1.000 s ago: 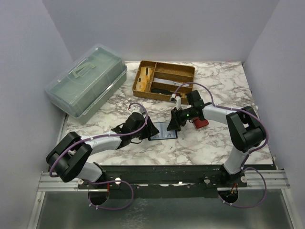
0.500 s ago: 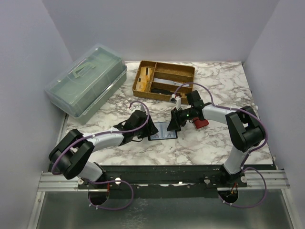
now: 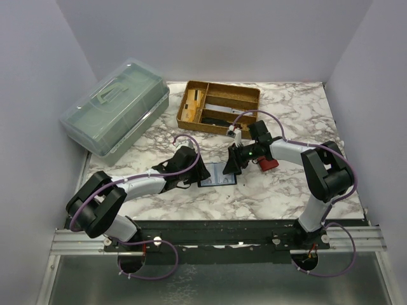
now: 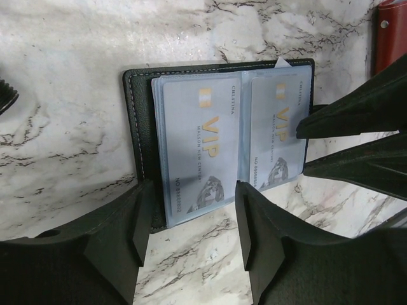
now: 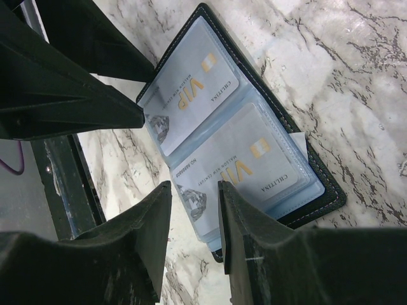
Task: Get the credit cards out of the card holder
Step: Remove the credit card from the card holder.
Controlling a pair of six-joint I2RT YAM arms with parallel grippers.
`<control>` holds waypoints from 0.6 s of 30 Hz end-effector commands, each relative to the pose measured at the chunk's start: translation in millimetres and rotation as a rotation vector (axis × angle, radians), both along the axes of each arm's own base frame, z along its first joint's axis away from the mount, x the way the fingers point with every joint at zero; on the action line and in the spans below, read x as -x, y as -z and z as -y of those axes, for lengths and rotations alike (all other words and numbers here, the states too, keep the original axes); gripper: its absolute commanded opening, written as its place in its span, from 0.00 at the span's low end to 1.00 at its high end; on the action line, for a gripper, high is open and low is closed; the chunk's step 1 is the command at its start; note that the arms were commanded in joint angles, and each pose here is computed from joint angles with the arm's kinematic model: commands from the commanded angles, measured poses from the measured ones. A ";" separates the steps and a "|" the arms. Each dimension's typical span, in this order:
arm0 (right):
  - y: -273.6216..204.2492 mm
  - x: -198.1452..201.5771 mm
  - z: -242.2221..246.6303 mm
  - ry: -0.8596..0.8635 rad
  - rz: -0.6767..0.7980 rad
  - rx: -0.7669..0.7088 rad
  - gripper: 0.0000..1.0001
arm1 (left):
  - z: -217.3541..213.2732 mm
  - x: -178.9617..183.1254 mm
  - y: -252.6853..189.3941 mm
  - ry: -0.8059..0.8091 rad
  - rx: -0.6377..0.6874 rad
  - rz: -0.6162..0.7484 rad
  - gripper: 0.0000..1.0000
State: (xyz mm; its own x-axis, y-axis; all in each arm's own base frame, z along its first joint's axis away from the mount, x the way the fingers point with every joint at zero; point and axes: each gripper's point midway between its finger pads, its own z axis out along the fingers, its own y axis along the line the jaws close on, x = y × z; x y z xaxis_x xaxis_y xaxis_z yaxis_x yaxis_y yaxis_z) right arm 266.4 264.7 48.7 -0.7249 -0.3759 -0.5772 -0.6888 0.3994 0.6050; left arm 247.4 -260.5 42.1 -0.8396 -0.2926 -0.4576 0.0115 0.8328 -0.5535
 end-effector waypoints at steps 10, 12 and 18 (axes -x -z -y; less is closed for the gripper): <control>8.5 -2.2 1.3 0.011 -0.015 0.026 0.41 | 18.2 -1.4 -35.2 0.057 0.107 0.050 0.57; 8.6 -2.2 1.6 0.011 -0.017 0.027 0.41 | 20.0 -0.8 -35.3 0.064 0.112 0.047 0.57; 7.4 -2.2 1.5 0.011 -0.014 0.026 0.41 | 28.6 1.1 -38.7 0.088 0.155 0.044 0.57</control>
State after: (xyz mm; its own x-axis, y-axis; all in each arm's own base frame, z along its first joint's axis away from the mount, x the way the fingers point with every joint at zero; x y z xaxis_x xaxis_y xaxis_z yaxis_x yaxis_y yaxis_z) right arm 266.0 264.5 46.7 -0.7283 -0.3775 -0.5719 -0.6853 0.4013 0.6078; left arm 242.9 -272.6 60.3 -0.8477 -0.2847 -0.4476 0.0593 0.7876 -0.6133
